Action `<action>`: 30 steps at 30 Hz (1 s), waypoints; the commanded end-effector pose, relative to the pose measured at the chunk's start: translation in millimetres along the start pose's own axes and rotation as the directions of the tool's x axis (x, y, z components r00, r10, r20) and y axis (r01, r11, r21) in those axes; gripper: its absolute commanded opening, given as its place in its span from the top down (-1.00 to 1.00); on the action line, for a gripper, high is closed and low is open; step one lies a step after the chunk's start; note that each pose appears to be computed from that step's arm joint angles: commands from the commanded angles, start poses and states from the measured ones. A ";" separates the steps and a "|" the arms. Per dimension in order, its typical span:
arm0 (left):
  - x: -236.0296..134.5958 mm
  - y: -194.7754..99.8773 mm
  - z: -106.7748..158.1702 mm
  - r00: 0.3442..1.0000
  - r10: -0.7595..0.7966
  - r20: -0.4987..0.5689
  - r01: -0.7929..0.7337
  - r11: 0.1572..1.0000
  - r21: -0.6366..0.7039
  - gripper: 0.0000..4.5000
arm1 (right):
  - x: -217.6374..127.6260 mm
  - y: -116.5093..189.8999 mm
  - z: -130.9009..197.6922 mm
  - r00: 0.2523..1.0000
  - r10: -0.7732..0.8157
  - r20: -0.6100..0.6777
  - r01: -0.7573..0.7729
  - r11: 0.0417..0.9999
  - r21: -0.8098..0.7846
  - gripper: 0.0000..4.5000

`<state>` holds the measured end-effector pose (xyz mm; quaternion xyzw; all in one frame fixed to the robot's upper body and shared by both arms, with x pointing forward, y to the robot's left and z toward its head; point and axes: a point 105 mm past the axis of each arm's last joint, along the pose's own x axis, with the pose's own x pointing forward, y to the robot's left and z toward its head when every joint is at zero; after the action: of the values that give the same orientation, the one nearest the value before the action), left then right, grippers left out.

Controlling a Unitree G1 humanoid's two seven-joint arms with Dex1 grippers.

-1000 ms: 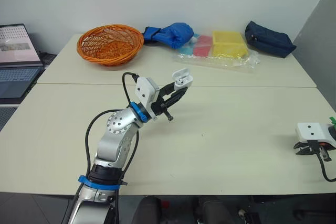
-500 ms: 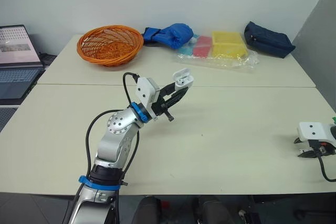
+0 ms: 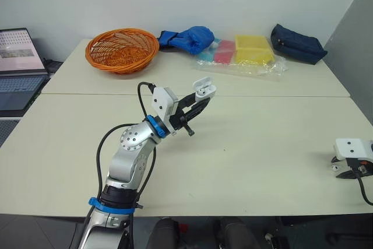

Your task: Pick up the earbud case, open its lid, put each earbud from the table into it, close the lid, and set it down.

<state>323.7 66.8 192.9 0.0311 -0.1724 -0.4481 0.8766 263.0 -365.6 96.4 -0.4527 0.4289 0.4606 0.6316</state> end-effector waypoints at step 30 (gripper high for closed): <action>4.9 -3.9 11.5 0.997 -0.018 0.071 0.021 0.999 -0.035 0.67 | -108.8 -20.9 291.4 0.248 -0.303 0.920 0.028 0.952 0.305 0.80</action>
<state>322.0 64.3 194.0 0.0078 -0.1771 -0.4534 0.8735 301.5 -114.7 253.1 -0.0583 -0.0102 0.5343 0.8432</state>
